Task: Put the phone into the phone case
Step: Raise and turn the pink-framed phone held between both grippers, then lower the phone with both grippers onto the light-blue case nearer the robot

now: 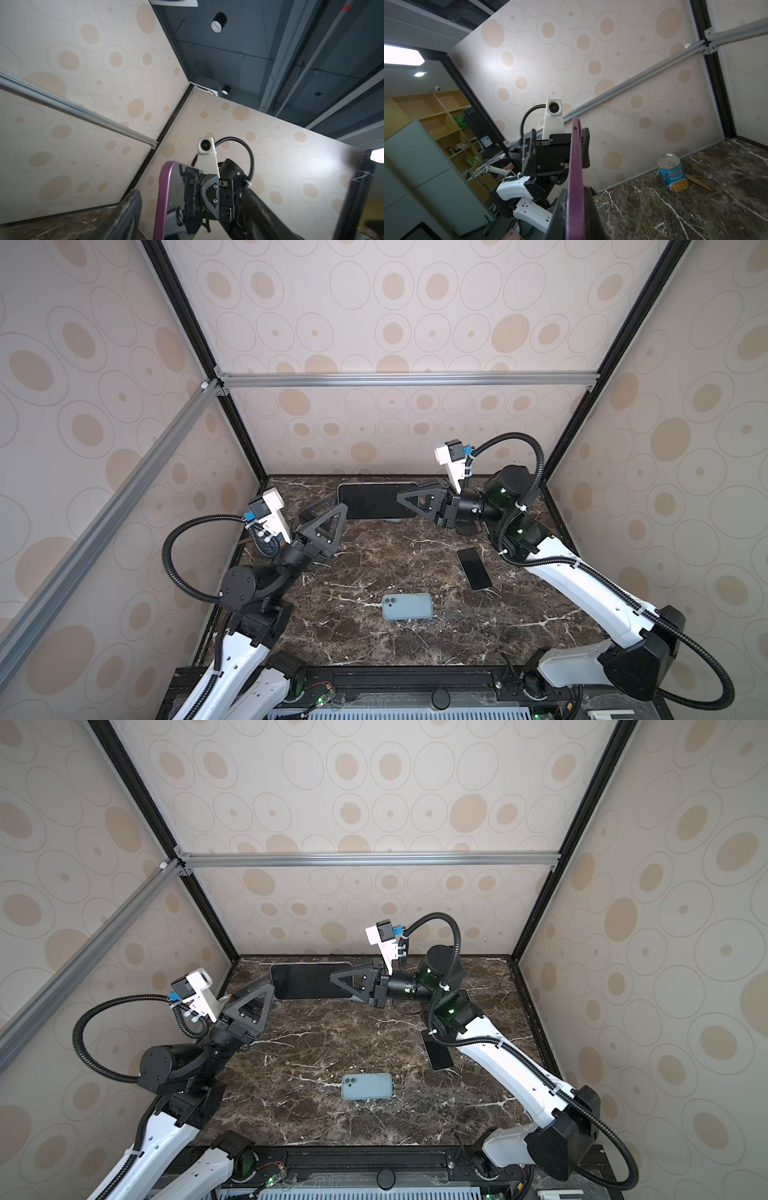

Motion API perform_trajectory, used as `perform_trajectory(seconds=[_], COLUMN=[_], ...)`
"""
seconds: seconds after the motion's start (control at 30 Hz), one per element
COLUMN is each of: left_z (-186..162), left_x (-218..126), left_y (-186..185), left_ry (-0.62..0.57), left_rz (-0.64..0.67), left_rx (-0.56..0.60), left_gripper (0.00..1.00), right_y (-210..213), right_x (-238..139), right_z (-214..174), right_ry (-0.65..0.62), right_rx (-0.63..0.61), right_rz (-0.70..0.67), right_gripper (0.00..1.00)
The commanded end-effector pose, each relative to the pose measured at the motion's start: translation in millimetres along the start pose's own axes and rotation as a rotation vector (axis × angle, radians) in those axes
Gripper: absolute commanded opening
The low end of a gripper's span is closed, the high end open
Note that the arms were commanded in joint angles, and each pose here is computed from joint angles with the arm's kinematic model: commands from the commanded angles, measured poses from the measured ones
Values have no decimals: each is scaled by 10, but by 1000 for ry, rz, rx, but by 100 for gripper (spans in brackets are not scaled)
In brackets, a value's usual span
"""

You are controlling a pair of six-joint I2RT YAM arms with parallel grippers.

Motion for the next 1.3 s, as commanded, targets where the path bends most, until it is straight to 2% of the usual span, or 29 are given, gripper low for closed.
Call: perform_trajectory(seconds=[0.0, 0.1, 0.17, 0.23, 0.3, 0.4, 0.47, 0.6, 0.67, 0.73, 0.83, 1.1, 1.17, 1.27], left_z=[71, -81, -239, -452, -699, -1122, -1397, -1816, -1973, -2085, -2220, -2554, -2616, -2673], left_x=[-105, -288, -393, -471, -509, -542, -562, -693, -776, -804, -854, -1000, -1032, -1097], left_y=[144, 438, 631, 797, 941, 1169, 1312, 1613, 1727, 1771, 1832, 1867, 1864, 1878], left_ry=[-8, 114, 212, 317, 427, 577, 660, 778, 798, 792, 800, 900, 929, 966], left_rz=[254, 521, 645, 707, 700, 660, 633, 732, 778, 764, 769, 776, 773, 799], left_rx=[146, 263, 302, 290, 229, 77, -43, -203, -263, -312, -339, -413, -427, -436], left_gripper=[80, 80, 78, 75, 74, 67, 59, 61, 62, 62, 62, 58, 51, 47], right_y=[-15, -187, -285, -348, -363, -364, -383, -487, -550, -603, -692, -891, -941, -1003], right_x=[-243, -434, -570, -687, -804, -946, -1046, -1195, -1188, -1151, -1051, -713, -674, -627], right_z=[-111, -480, -783, -1136, -1468, -1852, -2019, -2232, -2301, -2328, -2327, -2316, -2342, -2360], right_ry=[-51, -12, 46, 123, 191, 259, 287, 296, 283, 266, 255, 356, 344, 325], right_rx=[12, 149, 287, 398, 466, 531, 562, 600, 616, 624, 612, 626, 642, 657], right_rz=[-235, -389, -482, -566, -650, -750, -808, -922, -925, -913, -887, -817, -806, -795], right_gripper=[0, 0, 0, 0, 0, 0, 0, 0, 0, 0, 0, 0, 0, 0])
Point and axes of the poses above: each gripper's point midway between its finger pads, its own x axis out along the fingers, its own y axis along the line the jaws close on, z = x × y, the point moved 8 cm from there along -x, back along the fingers, and after that the axes turned 1 degree about x, right-handed, at the moved point
